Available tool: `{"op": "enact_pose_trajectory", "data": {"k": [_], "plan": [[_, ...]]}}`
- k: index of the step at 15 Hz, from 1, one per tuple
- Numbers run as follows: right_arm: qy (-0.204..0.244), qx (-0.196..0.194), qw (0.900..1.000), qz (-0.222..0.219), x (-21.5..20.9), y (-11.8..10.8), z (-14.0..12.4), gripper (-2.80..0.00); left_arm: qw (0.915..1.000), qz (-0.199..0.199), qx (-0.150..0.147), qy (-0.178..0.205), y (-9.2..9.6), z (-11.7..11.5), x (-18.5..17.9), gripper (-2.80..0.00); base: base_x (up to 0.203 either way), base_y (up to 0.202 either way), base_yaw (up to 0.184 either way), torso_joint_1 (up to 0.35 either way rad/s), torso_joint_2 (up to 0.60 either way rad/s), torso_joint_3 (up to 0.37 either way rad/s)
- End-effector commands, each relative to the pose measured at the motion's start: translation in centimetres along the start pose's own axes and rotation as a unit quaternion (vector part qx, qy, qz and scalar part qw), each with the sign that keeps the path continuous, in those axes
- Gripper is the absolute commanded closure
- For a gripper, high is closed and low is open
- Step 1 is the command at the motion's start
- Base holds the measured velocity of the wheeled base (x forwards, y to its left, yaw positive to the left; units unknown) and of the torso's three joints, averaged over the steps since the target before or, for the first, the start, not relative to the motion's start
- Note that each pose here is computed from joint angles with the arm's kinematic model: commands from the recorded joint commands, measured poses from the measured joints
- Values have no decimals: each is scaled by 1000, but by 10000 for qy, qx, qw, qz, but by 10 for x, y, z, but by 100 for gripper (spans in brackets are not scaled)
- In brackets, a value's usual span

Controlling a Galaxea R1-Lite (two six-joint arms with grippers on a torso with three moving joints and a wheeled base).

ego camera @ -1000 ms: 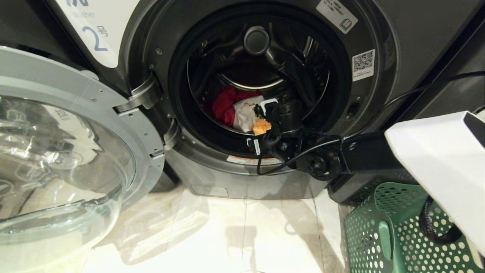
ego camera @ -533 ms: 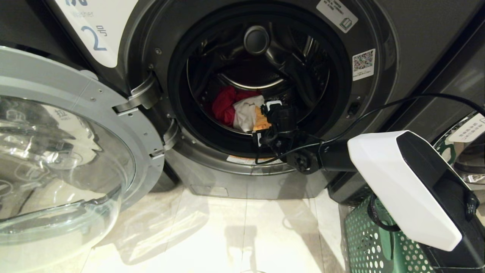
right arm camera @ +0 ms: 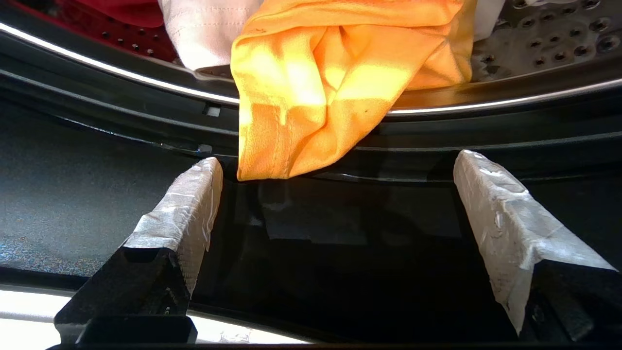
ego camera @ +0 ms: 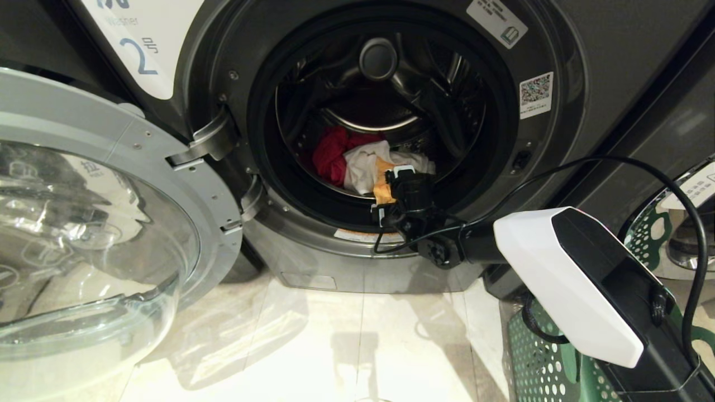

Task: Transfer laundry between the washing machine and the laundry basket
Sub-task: Pick a cloth and place it into the basket

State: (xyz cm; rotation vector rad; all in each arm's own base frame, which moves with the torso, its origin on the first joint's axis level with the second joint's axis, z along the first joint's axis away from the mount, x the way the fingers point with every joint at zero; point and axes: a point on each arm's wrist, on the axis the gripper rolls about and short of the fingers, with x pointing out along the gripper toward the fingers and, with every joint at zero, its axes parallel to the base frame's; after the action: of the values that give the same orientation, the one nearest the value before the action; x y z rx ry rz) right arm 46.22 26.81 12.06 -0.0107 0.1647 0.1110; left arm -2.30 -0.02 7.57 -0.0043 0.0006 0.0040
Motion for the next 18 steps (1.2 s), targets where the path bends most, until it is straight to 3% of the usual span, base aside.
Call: {"op": "enact_pose_trajectory", "data": {"k": [1,5,6,7,15,18], "plan": [[15,-8,10000,66,0,1,-2,-280,10000,-1,-2,-3,0,0,0,0,0,0,0,0,0,0],[68,-46,9999,91,2,2,-7,-280,10000,3,-2,-3,0,0,0,0,0,0,0,0,0,0],[61,-43,9999,92,2,2,-7,-216,10000,3,-2,-3,0,0,0,0,0,0,0,0,0,0],[61,-35,9999,92,2,2,-7,0,10000,-5,-2,-3,0,0,0,0,0,0,0,0,0,0],[41,-41,9999,100,1,2,-4,0,10000,-5,-2,-3,0,0,0,0,0,0,0,0,0,0],[-143,30,9998,110,-7,0,16,0,10000,3,-2,-3,0,0,0,0,0,0,0,0,0,0]]}}
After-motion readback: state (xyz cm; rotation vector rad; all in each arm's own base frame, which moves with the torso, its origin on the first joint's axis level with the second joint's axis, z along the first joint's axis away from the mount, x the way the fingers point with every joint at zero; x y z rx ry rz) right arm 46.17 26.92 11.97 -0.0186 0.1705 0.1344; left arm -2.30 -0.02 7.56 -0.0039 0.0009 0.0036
